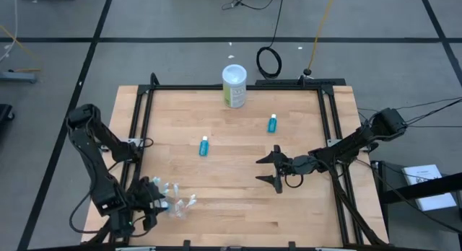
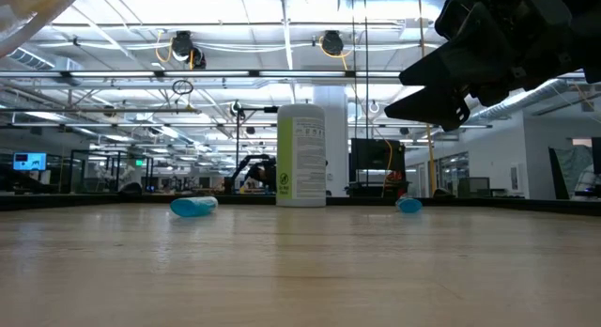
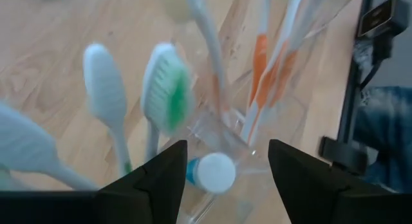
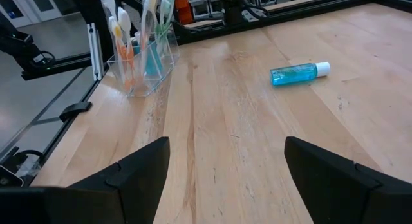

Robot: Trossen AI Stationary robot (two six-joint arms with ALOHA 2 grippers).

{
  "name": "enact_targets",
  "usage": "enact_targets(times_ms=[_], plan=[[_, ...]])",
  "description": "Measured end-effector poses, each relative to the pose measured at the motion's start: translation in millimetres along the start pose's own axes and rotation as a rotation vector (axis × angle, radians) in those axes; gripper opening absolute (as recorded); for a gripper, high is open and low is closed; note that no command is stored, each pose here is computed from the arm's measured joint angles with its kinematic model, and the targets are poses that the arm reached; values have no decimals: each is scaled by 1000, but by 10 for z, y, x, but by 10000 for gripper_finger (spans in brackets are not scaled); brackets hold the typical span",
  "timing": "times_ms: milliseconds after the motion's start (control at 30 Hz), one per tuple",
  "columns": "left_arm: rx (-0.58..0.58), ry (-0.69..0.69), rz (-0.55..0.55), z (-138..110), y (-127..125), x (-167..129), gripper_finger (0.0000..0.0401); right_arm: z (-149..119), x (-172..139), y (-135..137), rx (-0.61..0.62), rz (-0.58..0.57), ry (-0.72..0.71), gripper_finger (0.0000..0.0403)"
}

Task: Pick & Place toothbrushing station
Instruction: Put the blue mouthwash into the transparent organizer

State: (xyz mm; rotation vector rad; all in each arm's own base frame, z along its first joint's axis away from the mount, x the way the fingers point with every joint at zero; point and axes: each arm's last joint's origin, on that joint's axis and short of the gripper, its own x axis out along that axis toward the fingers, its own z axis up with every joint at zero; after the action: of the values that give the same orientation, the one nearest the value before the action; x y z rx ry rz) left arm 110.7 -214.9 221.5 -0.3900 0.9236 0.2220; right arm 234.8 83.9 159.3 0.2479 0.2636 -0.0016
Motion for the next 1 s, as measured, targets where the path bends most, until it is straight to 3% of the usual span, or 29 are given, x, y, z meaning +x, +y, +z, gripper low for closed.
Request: enact_targets(times_ms=[200,467,800,1000], plan=[[18,-135,-46,125,49,-140,225,0,0,0,0,0,0,297],[76,-564,-98,479,113,-460,225,34,18,-77,49,-75,-33,297],[160,-499,-144,647,149,-515,225,32,32,-114,93,-51,-9,297],[121,-519,-109,750,170,-465,225,102,54,-266,107,-137,-18,297]])
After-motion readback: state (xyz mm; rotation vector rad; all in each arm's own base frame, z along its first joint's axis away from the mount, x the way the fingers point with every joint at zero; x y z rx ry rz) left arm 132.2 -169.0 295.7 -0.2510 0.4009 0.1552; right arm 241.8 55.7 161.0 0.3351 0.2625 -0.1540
